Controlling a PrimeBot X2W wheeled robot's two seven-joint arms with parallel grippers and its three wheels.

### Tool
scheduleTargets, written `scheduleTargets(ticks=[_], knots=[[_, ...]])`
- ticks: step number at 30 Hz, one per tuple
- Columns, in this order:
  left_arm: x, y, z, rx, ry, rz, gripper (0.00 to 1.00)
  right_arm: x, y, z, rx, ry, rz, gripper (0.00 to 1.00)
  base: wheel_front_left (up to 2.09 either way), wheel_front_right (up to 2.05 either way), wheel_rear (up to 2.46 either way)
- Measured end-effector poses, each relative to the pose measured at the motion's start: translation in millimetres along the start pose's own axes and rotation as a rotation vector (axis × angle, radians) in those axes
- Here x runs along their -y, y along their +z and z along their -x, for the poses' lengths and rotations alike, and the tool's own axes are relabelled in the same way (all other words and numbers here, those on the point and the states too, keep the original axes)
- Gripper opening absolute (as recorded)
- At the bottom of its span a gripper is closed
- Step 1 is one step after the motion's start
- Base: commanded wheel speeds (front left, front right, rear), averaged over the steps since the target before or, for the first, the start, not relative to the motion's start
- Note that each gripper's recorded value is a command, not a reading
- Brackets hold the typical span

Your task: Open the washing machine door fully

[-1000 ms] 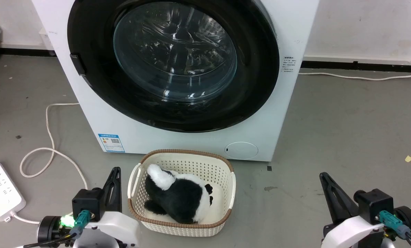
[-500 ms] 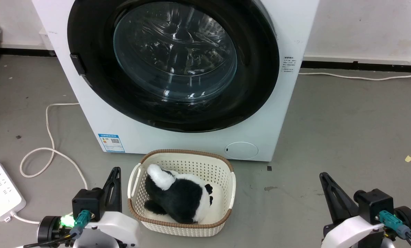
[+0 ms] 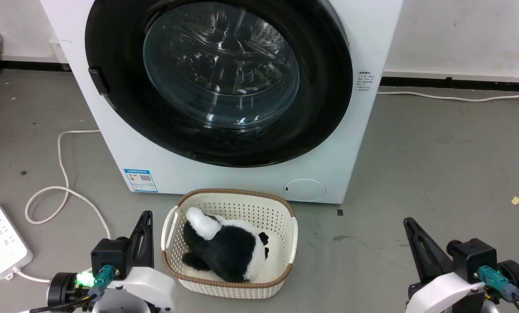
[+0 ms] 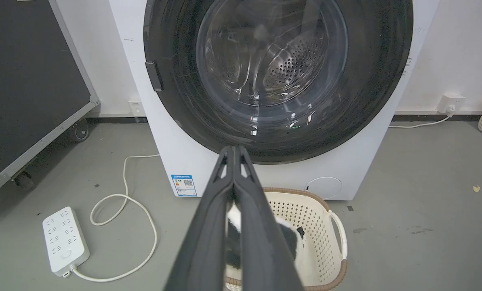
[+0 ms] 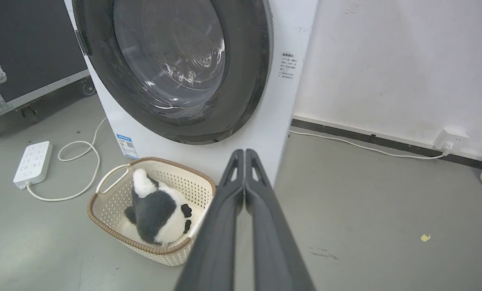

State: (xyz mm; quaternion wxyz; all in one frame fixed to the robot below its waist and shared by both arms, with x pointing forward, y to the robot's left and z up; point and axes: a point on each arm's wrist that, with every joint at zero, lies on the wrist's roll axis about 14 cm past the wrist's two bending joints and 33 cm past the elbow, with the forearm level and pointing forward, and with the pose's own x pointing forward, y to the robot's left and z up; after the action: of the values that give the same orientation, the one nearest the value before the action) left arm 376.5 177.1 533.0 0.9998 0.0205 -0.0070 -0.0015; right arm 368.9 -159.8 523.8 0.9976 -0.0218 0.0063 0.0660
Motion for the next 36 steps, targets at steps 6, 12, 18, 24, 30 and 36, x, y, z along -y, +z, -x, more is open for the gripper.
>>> scheduleTargets(ticks=[6, 12, 18, 24, 30, 36], knots=[[0.0, 0.0, 0.0, 0.0, 0.0, 0.0, 0.0, 0.1, 0.0, 0.0, 0.0, 0.0, 0.0, 0.0, 0.0, 0.0, 0.0], [0.0, 0.0, 0.0, 0.0, 0.0, 0.0, 0.0, 0.0, 0.0, 0.0, 0.0, 0.0, 0.0, 0.0, 0.0, 0.0, 0.0], [0.1, 0.0, 0.0, 0.0, 0.0, 0.0, 0.0, 0.0, 0.0, 0.0, 0.0, 0.0, 0.0, 0.0, 0.0, 0.0, 0.0], [0.0, 0.0, 0.0, 0.0, 0.0, 0.0, 0.0, 0.0, 0.0, 0.0, 0.0, 0.0, 0.0, 0.0, 0.0, 0.0, 0.0], [0.0, 0.0, 0.0, 0.0, 0.0, 0.0, 0.0, 0.0, 0.0, 0.0, 0.0, 0.0, 0.0, 0.0, 0.0, 0.0, 0.0], [0.0, 0.0, 0.0, 0.0, 0.0, 0.0, 0.0, 0.1, 0.0, 0.0, 0.0, 0.0, 0.0, 0.0, 0.0, 0.0, 0.0]])
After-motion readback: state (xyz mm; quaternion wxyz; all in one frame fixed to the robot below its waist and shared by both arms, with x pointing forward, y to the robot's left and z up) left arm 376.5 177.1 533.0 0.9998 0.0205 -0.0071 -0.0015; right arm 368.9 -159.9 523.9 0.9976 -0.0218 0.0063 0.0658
